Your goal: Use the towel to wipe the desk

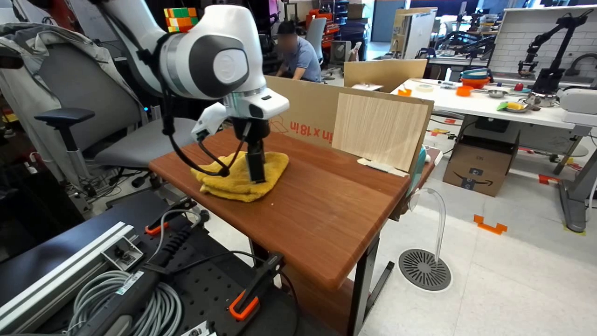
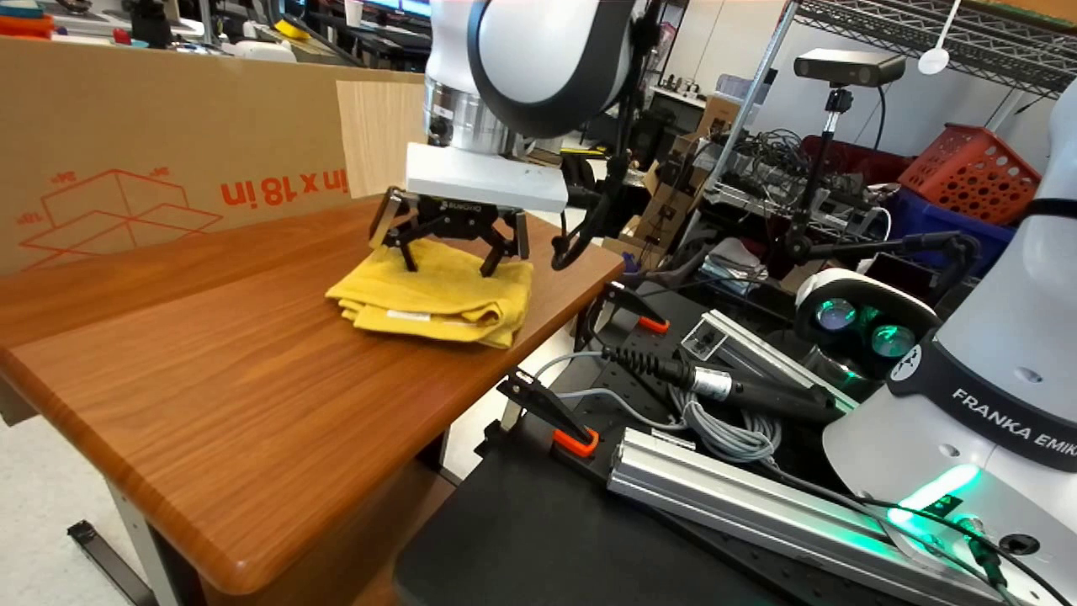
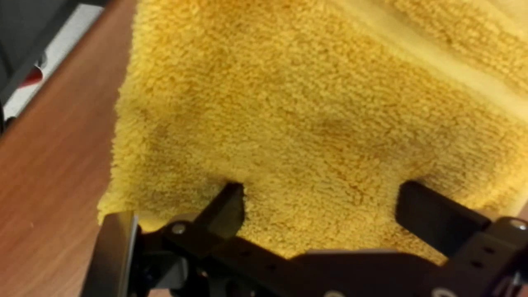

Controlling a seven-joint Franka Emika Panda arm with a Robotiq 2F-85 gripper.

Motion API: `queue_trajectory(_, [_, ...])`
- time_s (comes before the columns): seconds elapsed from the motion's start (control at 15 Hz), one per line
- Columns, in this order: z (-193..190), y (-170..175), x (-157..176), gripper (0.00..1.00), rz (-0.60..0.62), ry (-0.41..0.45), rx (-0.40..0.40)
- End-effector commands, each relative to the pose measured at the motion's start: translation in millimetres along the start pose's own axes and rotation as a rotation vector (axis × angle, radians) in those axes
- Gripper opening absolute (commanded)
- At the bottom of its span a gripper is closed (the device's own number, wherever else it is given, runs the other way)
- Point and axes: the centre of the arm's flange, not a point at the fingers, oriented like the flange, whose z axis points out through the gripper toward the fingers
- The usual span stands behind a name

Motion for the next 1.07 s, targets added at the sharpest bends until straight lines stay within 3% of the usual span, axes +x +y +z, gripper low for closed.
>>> queue_trajectory(0.0, [22, 6, 95, 1.00, 0.202, 0.025, 0.052])
queue_trajectory(0.27, [32, 17, 162, 1.00, 0.379, 0.062, 0.066])
queue_trajectory(0.53, [37, -24, 171, 1.00, 0.397, 0.081, 0.062])
queue_trajectory(0.73, [36, -69, 159, 1.00, 0.380, 0.031, 0.056])
queue_trajectory(1.0, [34, -122, 106, 1.00, 0.224, -0.058, 0.058])
